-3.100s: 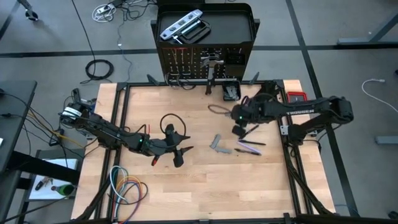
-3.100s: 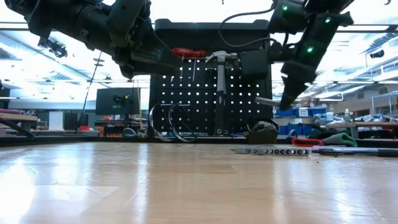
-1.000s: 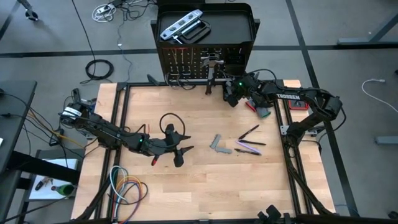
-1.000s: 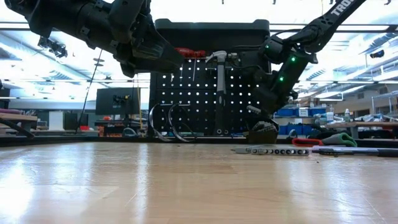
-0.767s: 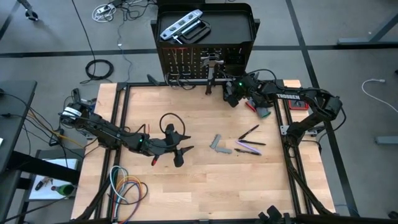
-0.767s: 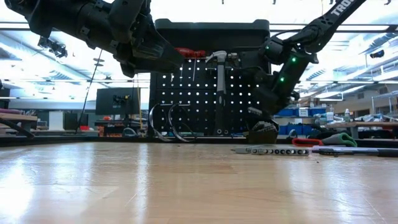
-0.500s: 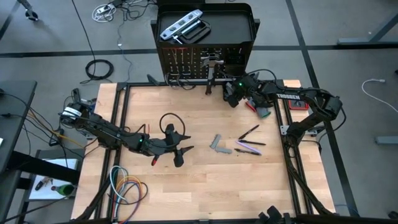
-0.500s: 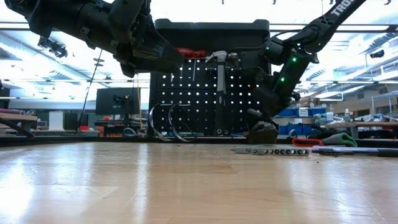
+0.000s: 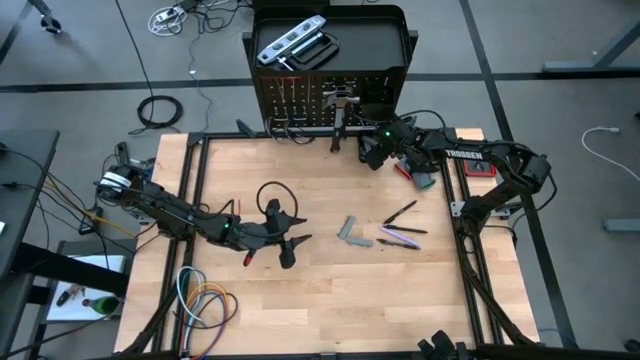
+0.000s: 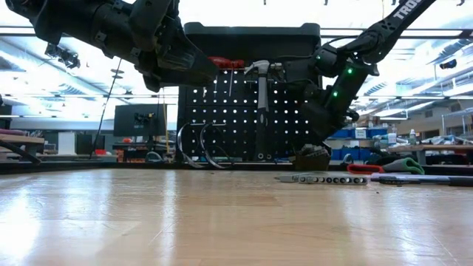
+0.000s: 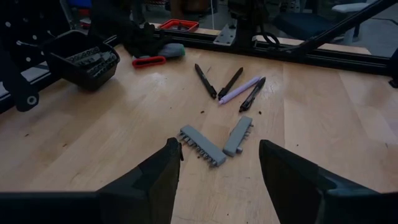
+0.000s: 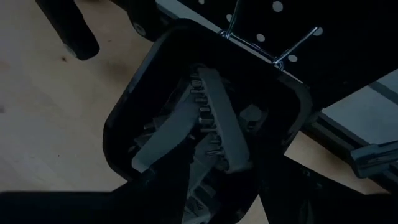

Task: Hang tools onto peg board
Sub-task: Put the bottom terminal block into the bottom basket of the peg board

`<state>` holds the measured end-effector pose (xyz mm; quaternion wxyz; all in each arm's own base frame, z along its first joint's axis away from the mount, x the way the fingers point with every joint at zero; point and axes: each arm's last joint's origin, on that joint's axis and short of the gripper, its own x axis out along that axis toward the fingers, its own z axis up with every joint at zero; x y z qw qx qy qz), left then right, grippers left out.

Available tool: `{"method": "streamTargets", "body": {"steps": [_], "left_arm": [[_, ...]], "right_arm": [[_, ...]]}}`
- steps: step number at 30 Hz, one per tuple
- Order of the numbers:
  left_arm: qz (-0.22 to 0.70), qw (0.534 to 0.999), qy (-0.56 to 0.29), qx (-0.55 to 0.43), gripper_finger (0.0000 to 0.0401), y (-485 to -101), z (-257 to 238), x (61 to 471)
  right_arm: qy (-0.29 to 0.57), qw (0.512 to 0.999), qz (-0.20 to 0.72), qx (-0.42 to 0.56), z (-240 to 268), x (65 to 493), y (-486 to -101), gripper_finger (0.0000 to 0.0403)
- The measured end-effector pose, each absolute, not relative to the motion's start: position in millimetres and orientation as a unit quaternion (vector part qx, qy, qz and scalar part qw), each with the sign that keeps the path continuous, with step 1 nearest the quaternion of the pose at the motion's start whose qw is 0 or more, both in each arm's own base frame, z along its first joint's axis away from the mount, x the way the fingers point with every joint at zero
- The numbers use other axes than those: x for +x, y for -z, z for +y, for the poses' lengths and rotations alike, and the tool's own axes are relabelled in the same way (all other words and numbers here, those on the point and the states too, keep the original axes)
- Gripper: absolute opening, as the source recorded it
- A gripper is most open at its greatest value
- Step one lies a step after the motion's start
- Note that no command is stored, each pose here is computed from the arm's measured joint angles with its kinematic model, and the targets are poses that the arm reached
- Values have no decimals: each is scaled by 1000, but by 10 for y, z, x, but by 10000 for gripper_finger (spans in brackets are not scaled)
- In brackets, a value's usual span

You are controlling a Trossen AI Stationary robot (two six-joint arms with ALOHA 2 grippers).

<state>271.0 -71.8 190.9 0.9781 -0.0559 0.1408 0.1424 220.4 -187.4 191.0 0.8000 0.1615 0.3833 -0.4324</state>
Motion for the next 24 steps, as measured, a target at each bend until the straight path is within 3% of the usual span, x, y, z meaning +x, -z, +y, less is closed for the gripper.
{"method": "streamTargets", "body": {"steps": [12, 18, 24], "left_arm": [[141, 978, -142, -56, 218, -1908, -718, 2710], [141, 978, -142, -56, 218, -1909, -718, 2710], [141, 978, -142, -56, 218, -1908, -718, 2710]], "right_arm": [[406, 802, 406, 166, -1692, 2207, -1972, 176], [422, 803, 401, 125, -1294, 2203, -2215, 176], [363, 832, 398, 131, -758, 2265, -2336, 176]]}}
